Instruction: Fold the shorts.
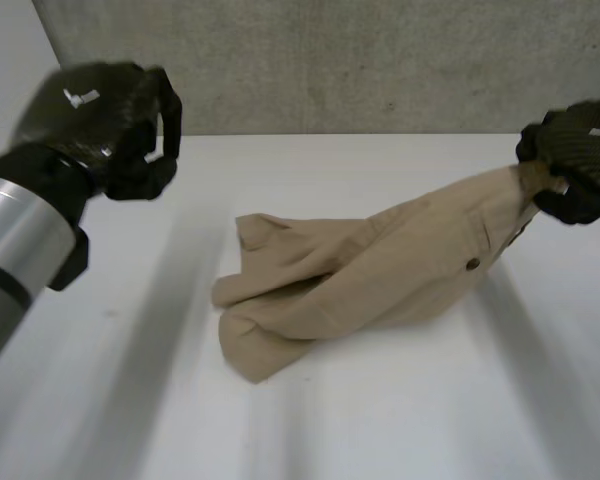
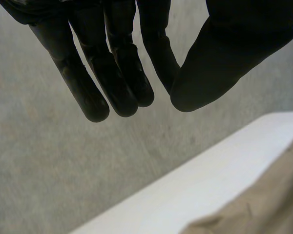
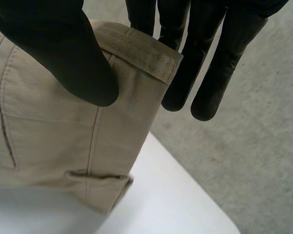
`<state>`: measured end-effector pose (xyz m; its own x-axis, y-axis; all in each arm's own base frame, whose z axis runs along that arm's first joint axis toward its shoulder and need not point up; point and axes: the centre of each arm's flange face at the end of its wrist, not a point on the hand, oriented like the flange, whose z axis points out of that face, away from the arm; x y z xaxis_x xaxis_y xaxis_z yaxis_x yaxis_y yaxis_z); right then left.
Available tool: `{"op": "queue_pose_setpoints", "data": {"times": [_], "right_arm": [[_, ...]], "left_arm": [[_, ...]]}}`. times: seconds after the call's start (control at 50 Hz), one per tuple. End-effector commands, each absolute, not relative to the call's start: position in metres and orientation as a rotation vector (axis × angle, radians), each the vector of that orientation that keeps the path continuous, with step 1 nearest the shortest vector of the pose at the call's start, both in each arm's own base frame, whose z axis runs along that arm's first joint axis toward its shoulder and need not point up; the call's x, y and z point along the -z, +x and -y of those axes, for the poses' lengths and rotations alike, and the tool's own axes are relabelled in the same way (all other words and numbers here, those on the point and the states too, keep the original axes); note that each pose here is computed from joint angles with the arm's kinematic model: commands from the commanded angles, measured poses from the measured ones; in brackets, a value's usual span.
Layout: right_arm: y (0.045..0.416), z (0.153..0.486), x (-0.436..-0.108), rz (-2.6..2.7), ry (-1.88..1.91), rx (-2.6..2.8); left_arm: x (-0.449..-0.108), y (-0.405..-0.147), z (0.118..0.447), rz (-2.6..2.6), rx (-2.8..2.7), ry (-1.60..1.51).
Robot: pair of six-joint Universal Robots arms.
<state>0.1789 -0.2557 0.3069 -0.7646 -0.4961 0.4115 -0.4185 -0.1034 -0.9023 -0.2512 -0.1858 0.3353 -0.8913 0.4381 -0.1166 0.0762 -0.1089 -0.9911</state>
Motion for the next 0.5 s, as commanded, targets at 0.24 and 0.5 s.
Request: {"op": "queue_pose_setpoints", "data": {"times": [0.24,0.5], "right_arm": [[0.182,0.297,-0.244,-2.42,-0.962,1.844],[0.191,0.321,-0.218,-2.433,-0.846,1.898]], "left_arm": [[-0.195,-0.279,0.155,2.225,-1.486,-0.876],[-0.171,-0.295,0.13,2.185,-1.401,-0.982]]}}
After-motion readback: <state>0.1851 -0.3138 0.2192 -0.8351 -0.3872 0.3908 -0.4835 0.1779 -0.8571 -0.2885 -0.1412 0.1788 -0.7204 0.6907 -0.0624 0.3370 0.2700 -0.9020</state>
